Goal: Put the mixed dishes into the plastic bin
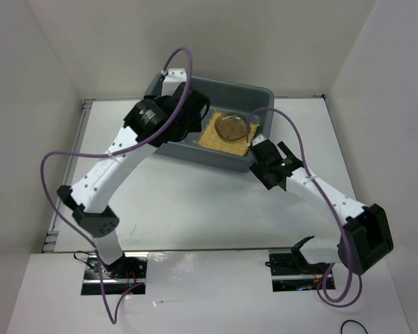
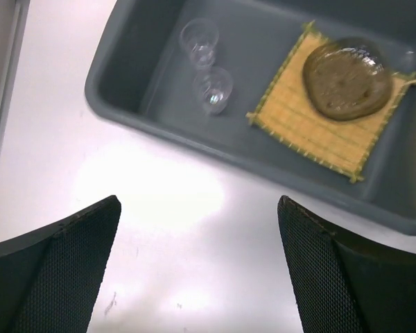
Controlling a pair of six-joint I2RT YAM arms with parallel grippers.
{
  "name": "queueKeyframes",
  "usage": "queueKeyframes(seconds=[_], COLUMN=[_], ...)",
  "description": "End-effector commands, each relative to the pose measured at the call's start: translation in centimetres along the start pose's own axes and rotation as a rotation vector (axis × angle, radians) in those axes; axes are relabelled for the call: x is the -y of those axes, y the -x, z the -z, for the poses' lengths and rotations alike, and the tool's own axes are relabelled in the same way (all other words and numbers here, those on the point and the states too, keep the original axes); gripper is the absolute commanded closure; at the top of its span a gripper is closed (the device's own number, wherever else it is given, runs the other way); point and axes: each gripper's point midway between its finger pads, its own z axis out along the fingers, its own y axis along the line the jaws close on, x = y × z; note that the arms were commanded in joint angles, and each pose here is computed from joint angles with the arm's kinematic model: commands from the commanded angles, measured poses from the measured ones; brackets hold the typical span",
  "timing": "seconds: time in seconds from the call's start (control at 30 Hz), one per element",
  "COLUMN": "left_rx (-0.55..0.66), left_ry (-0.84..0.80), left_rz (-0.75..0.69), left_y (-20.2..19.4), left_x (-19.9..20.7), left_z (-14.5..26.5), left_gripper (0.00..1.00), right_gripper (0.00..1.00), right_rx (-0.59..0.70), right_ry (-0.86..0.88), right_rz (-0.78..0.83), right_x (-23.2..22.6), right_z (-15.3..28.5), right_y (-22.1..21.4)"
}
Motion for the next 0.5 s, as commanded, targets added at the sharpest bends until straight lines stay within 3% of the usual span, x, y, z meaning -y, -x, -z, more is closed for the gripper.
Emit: queueKeyframes(seconds=[0.0, 0.03, 0.1, 0.23, 0.47], left_rx=[0.04, 0.006, 0.023, -0.003, -0.048], left_ry=[-0.016, -0.003, -0.07, -0.116, -0.107], left_rz=[0.157, 0.131, 0.197, 0.269, 0.351], left_y=[0.3, -1.8, -1.8, -4.3, -6.6], left_x=[-2.2, -2.5, -3.3, -4.8, -7.7], left_z=[1.7, 1.0, 2.6, 3.6, 5.0], left_gripper=[0.0, 0.0, 0.0, 0.0, 0.0], right_gripper=[0.02, 0.02, 0.02, 0.02, 0.02], right_rx=[0.132, 0.153, 0.183, 0.222, 0.136], right_ry=[0.208, 0.273, 0.294, 0.2, 0.139], right_rz=[0.073, 0.074, 0.058, 0.005, -0.068], right_x=[-0.7, -1.6, -1.7, -0.9, 0.0], right_z=[3.5, 3.9, 4.4, 2.9, -2.3], right_y=[3.2, 4.0, 5.6, 8.1, 9.1])
